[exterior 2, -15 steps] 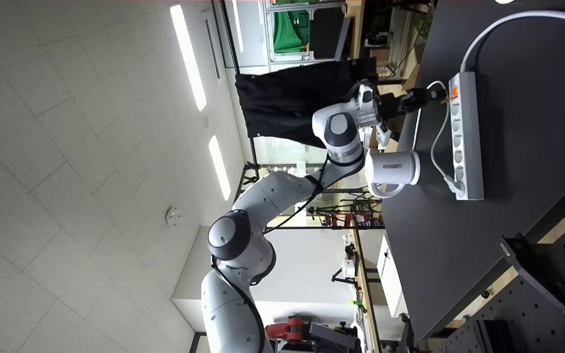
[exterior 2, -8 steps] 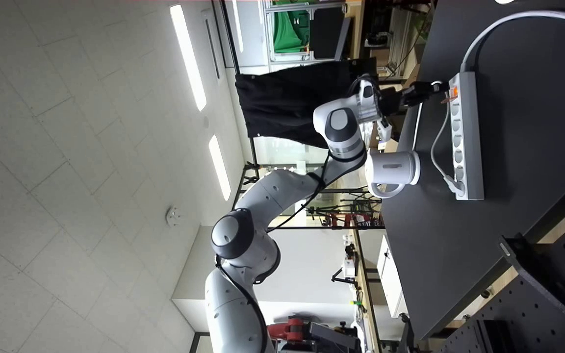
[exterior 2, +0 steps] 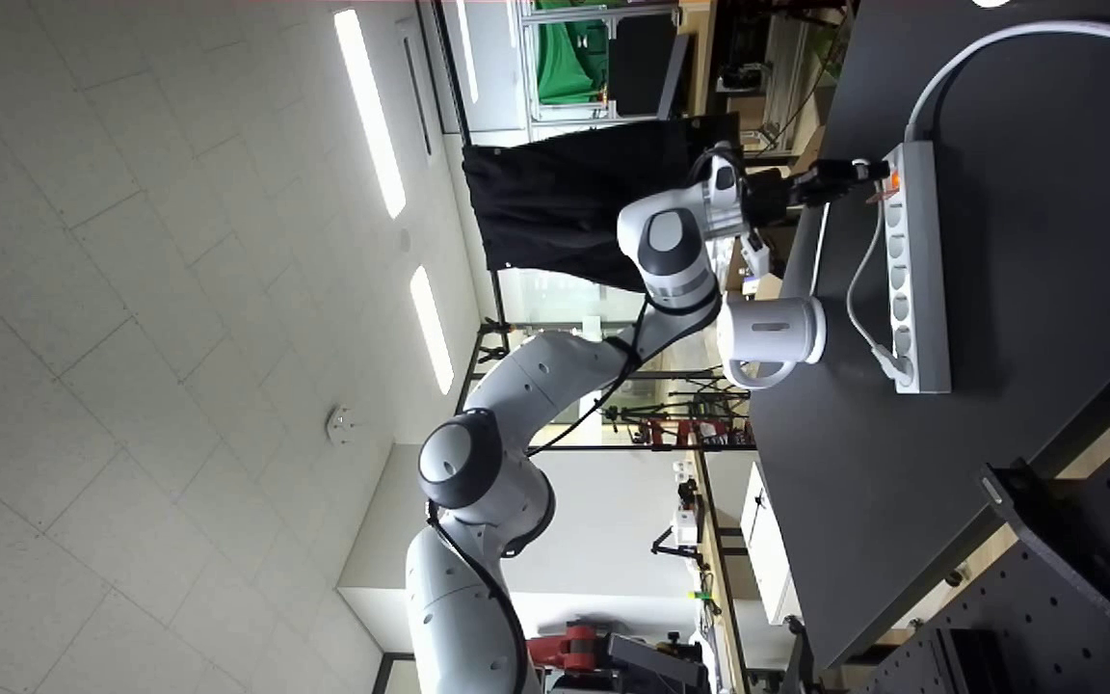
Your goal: Switch off the extension cord
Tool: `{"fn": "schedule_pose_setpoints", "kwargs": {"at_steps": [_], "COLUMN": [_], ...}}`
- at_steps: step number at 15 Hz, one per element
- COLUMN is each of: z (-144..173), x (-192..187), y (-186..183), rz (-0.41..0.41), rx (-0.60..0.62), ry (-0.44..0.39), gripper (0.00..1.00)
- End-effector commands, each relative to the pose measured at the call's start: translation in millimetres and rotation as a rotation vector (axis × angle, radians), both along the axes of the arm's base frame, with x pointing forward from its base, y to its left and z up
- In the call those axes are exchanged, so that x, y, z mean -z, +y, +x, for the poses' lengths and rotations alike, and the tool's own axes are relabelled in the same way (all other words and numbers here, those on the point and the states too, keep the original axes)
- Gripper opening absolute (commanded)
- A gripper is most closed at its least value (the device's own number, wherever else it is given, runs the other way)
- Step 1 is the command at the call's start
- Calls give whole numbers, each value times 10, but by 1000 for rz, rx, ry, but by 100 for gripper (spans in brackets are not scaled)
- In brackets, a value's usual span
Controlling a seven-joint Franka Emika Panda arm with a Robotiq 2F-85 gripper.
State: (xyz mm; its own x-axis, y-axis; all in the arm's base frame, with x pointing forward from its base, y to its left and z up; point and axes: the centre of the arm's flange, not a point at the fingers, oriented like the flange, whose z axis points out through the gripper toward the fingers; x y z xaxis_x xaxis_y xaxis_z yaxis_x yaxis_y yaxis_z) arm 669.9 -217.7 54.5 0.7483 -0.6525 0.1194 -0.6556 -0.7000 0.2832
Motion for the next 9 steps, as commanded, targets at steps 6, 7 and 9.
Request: {"fn": "schedule_pose_setpoints", "kwargs": {"at_steps": [6, 7, 9], "z": [34, 33, 35], "x": [-49, -45, -30], "y": [-9, 1, 28], "rz": [11, 15, 20], "rx": [27, 26, 25], "ry": [-8, -8, -6], "gripper": [0, 0, 0]}}
